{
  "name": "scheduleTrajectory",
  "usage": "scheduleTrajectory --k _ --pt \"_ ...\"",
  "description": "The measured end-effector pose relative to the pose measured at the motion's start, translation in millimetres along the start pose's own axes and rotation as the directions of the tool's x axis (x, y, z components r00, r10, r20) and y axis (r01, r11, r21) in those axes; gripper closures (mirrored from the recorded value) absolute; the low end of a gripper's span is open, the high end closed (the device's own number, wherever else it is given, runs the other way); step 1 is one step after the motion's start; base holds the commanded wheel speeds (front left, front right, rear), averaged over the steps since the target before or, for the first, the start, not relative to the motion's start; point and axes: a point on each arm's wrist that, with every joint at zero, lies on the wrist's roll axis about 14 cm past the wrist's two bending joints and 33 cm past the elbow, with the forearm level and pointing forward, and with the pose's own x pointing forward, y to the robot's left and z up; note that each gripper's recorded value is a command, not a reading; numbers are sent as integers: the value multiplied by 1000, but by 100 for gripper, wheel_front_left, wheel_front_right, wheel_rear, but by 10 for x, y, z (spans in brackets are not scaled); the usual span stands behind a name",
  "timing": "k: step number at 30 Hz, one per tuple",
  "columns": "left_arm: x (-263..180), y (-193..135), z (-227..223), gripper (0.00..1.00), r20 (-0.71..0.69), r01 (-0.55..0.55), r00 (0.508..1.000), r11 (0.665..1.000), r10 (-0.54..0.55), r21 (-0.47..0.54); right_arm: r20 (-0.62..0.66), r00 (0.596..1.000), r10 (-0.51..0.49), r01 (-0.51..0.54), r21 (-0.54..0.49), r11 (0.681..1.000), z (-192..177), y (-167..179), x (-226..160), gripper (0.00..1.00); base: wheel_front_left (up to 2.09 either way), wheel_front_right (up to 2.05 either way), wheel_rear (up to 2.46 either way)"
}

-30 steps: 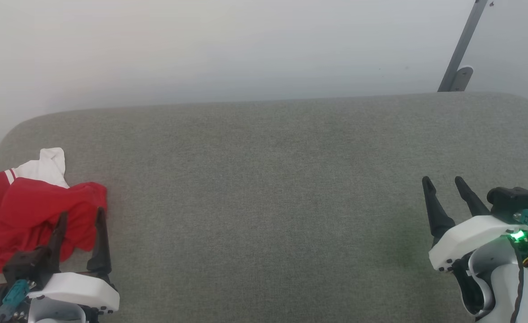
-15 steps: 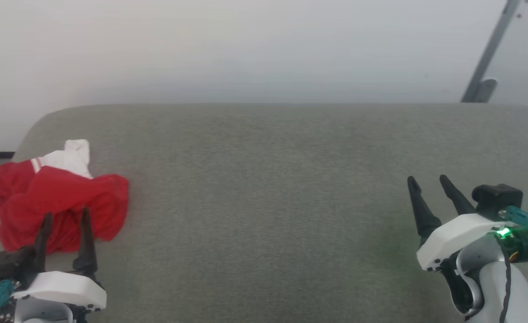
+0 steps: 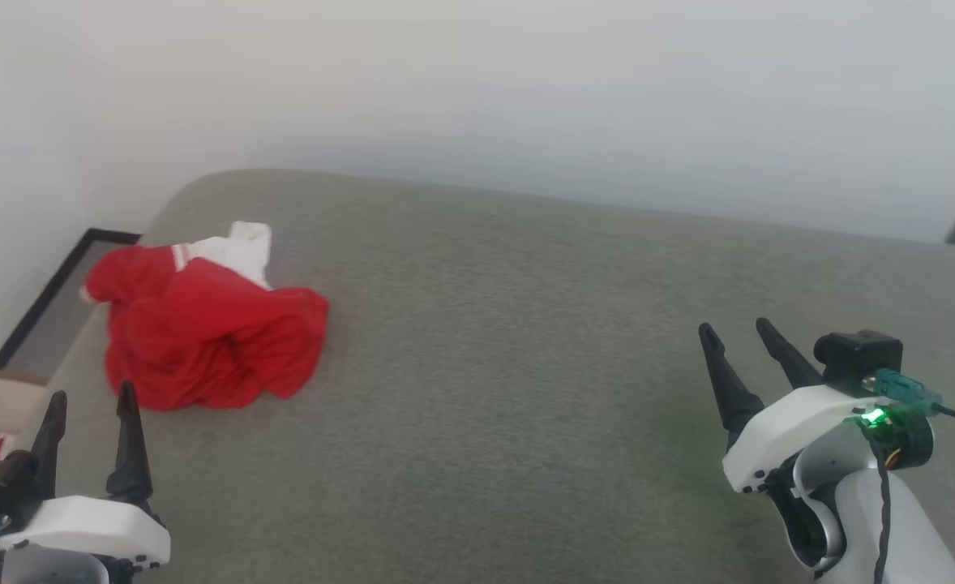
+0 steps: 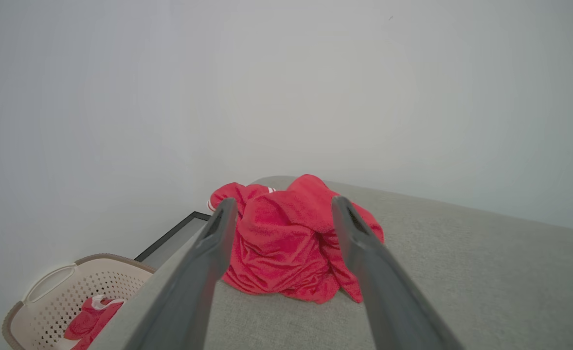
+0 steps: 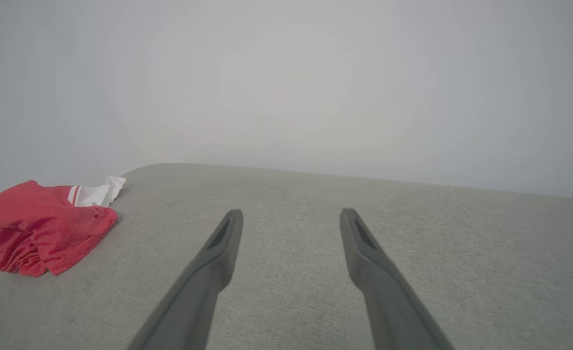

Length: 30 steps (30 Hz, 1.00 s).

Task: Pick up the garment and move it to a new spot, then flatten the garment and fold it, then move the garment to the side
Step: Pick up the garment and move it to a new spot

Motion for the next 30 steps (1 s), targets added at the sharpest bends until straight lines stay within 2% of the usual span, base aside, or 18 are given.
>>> scheduleTrajectory --k 7,14,21,30 --pt "-163 241 35 0 1 -65 998 998 65 3 -19 998 62 -62 3 998 -61 238 112 0 0 0 0" --pt "-172 304 14 0 -22 -86 996 996 86 2 -30 997 76 -76 7 997 -109 282 151 0 0 0 0" --pt "125 182 35 0 -52 -40 998 999 39 -9 -36 998 60 -60 3 998 -122 166 206 0 0 0 0" --pt "820 -14 -24 0 -117 33 993 999 -30 18 -51 998 21 -22 -6 1000 -157 -107 352 0 0 0 0"
